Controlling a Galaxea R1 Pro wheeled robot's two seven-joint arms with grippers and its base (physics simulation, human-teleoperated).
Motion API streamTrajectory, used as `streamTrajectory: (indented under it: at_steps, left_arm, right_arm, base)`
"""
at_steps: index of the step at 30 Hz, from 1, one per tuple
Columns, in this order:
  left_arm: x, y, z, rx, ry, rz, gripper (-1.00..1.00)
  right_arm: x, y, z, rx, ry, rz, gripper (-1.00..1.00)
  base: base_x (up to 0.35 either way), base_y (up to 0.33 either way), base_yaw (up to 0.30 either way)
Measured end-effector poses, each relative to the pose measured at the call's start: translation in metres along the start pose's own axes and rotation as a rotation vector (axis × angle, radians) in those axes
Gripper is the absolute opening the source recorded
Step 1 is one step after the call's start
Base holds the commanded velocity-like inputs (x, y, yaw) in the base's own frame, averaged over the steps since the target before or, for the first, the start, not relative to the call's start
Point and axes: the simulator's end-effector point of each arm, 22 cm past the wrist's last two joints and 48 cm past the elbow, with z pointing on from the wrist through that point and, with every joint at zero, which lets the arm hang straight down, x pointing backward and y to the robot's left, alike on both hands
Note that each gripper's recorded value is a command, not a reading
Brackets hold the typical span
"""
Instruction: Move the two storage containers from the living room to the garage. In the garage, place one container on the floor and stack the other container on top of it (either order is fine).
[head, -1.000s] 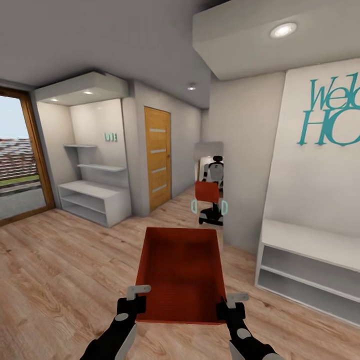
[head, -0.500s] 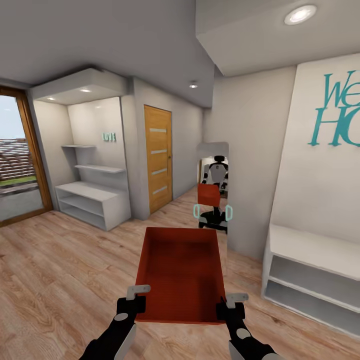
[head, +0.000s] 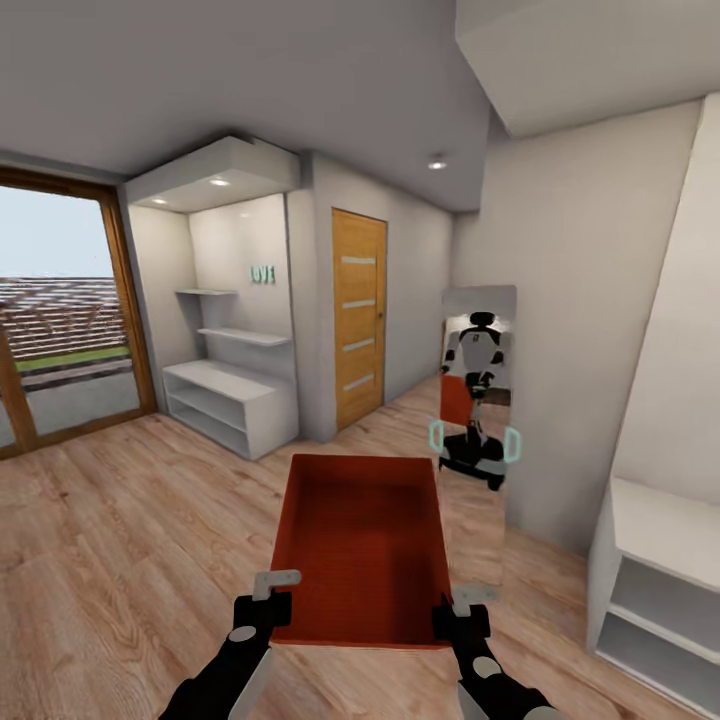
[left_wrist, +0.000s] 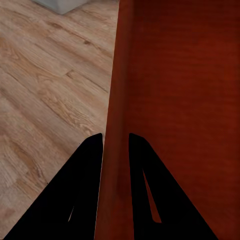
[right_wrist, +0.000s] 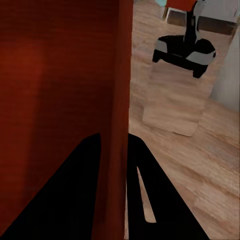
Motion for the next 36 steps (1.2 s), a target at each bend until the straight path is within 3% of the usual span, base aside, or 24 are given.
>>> streamTrajectory:
  at_steps: [13, 36]
  left_arm:
    - [-0.0001, 0.0001, 0.0000, 0.000, 0.000, 0.000, -1.00]
    - [-0.0003, 0.0000, 0.0000, 0.000, -0.001, 0.000, -1.00]
  right_arm:
    - [0.0001, 0.0002, -0.0001, 0.000, 0.000, 0.001, -1.00]
    - [0.0000, 0.0001, -0.0001, 0.000, 0.000, 0.001, -1.00]
  base:
    - [0.321, 0.000, 0.253]
    - [0.321, 0.000, 0.008]
